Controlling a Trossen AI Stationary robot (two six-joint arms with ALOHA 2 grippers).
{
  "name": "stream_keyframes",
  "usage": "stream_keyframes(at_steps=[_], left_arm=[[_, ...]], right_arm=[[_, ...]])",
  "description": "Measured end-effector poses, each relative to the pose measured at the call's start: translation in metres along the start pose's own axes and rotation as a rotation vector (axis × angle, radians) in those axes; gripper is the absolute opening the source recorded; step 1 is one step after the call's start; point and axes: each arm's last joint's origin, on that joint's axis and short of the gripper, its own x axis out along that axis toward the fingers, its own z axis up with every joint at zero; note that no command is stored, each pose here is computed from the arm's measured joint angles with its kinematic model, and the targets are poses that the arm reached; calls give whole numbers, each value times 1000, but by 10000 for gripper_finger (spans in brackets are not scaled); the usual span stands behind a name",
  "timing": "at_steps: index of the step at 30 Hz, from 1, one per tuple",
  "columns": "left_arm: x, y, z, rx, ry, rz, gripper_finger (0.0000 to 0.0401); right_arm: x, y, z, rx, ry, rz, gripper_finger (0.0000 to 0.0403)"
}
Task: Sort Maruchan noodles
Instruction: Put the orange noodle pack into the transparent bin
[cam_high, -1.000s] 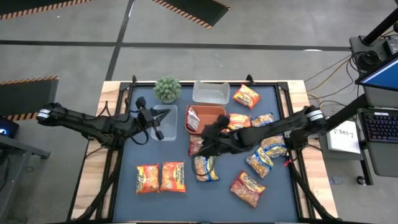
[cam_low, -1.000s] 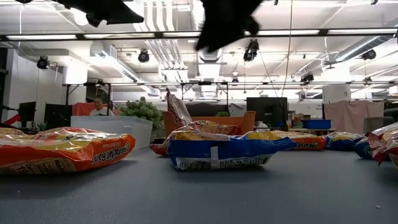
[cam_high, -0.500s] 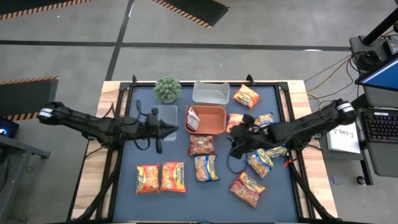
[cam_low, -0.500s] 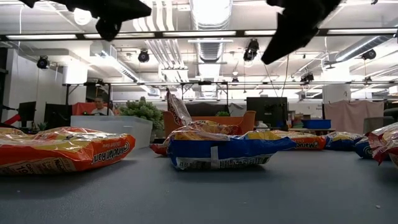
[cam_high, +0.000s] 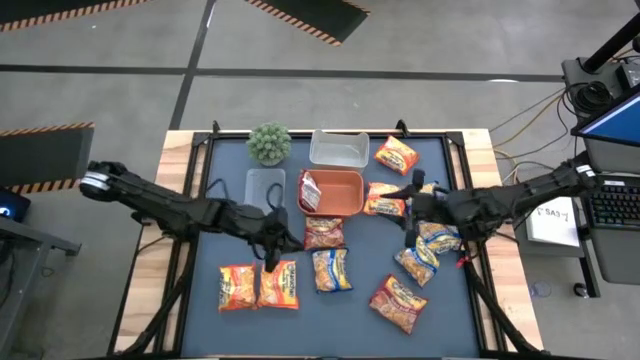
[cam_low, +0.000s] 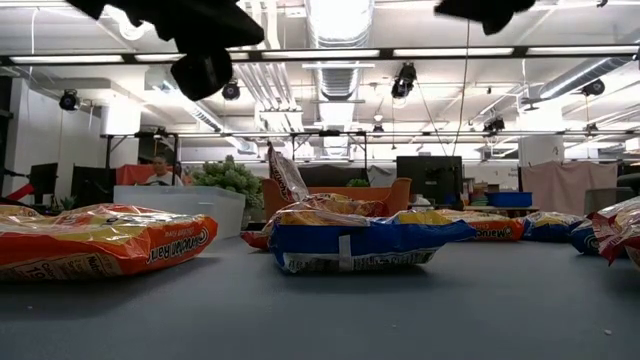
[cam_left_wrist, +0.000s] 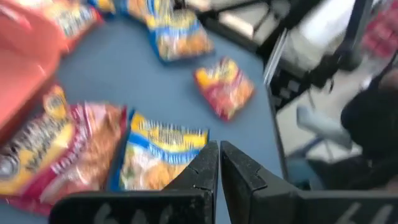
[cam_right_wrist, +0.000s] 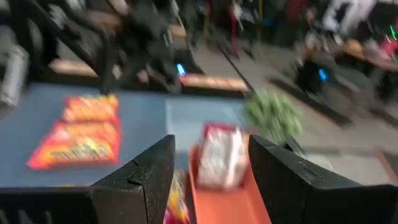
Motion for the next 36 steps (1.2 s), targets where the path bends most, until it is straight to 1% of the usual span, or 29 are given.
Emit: stream_keyframes(at_steps=[2, 4, 9, 11, 14, 18, 22, 27, 30, 33, 36], left_arm=[[9, -3, 2, 0, 103, 25, 0], [16, -6, 2, 13, 221, 70, 0], [26, -15, -9, 77, 527, 201, 0], [29, -17, -15, 99, 612, 235, 0], [33, -18, -25, 101, 699, 277, 4], [39, -16, -35, 56, 770, 279, 34], [43, -13, -42, 40, 793, 302, 94], [46, -10, -44, 102, 776, 337, 189], [46, -7, -46, 156, 769, 358, 236], [50, -5, -48, 195, 741, 327, 265], [55, -3, -52, 212, 696, 292, 275]], right_arm=[[-7, -2, 3, 4, -60, 43, 194], [-11, -3, 2, 0, -76, 71, 194], [-14, -3, -7, -18, -70, 71, 194], [-15, -3, -10, -33, -64, 71, 194], [-15, -3, -10, -30, -72, 71, 194], [-15, -3, -10, -16, -72, 71, 194], [-15, -3, -10, -9, -71, 72, 194], [-15, -3, -11, -1, -67, 72, 194], [-15, -3, -12, -3, -66, 72, 194], [-15, -3, -13, -4, -62, 73, 194], [-15, -2, -13, -4, -61, 73, 194]])
